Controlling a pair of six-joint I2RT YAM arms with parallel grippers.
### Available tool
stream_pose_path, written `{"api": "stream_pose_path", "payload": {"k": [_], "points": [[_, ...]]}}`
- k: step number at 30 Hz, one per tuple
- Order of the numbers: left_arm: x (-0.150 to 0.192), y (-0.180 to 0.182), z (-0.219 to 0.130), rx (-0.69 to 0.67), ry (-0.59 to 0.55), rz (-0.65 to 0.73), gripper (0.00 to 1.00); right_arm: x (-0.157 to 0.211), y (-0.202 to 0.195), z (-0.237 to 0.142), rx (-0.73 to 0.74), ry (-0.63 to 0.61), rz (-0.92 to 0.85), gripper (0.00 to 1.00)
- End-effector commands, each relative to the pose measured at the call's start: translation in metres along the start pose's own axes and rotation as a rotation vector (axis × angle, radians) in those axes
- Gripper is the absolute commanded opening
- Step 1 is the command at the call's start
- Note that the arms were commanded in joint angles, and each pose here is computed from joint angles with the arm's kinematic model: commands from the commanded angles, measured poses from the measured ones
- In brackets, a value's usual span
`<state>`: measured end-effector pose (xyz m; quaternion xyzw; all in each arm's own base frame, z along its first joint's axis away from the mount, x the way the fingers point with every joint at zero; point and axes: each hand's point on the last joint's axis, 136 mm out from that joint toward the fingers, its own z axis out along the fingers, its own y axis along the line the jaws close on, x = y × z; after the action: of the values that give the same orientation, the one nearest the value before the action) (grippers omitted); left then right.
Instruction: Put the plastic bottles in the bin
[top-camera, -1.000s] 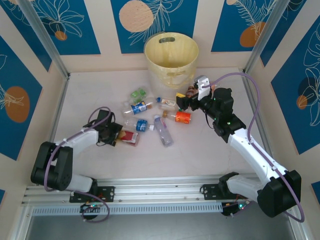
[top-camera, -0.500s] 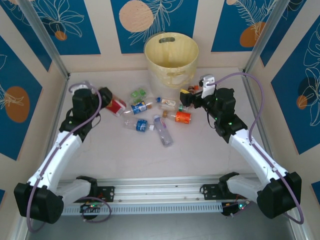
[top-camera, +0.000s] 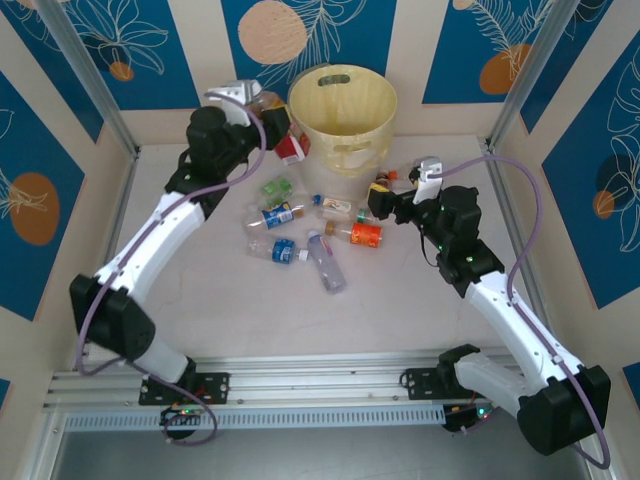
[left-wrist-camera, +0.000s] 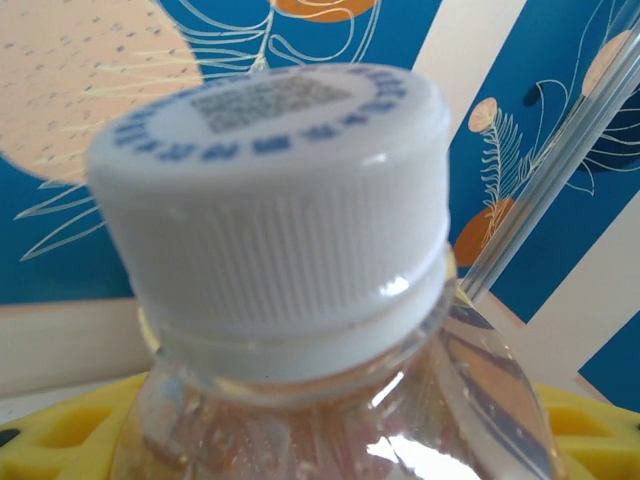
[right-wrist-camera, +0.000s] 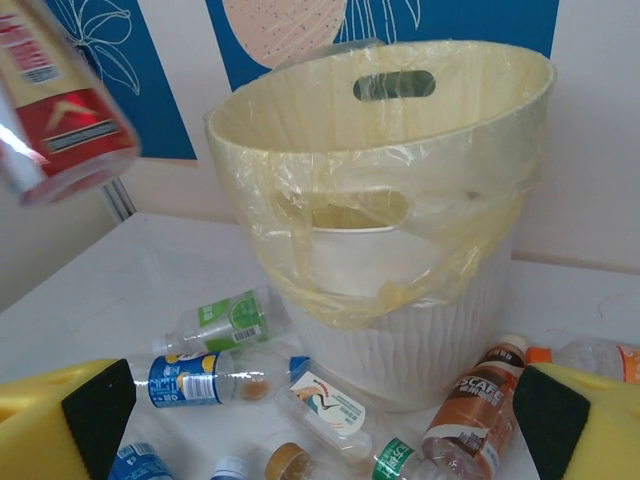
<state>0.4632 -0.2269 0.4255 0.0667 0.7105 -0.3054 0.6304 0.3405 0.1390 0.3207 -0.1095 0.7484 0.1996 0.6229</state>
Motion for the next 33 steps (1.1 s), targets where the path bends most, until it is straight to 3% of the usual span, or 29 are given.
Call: {"api": "stream_pose_path", "payload": {"k": [1, 9, 20, 29, 33], "points": [[-0.036, -0.025, 0.019, 0.092, -0.074, 0.061, 0.55, -0.001, -0.002, -0.005, 0.005, -0.015, 0.0, 0.99], [-0.042, 0.003, 0.09, -0.016, -0.161, 0.052, 0.55, 0.007, -0.006, -0.004, 0.022, 0.0, 0.015, 0.99], [-0.044, 0.024, 0.147, -0.108, -0.303, 0.057, 0.55, 0.007, -0.016, 0.001, 0.063, 0.006, 0.019, 0.99], [0.006, -0.004, 0.186, -0.007, -0.227, 0.119, 0.6, 0.017, -0.025, 0.003, 0.093, 0.036, 0.004, 0.99], [0.015, 0.005, 0.195, -0.043, -0.267, 0.082, 0.65, 0.023, -0.027, 0.004, 0.096, 0.057, 0.007, 0.99]]}}
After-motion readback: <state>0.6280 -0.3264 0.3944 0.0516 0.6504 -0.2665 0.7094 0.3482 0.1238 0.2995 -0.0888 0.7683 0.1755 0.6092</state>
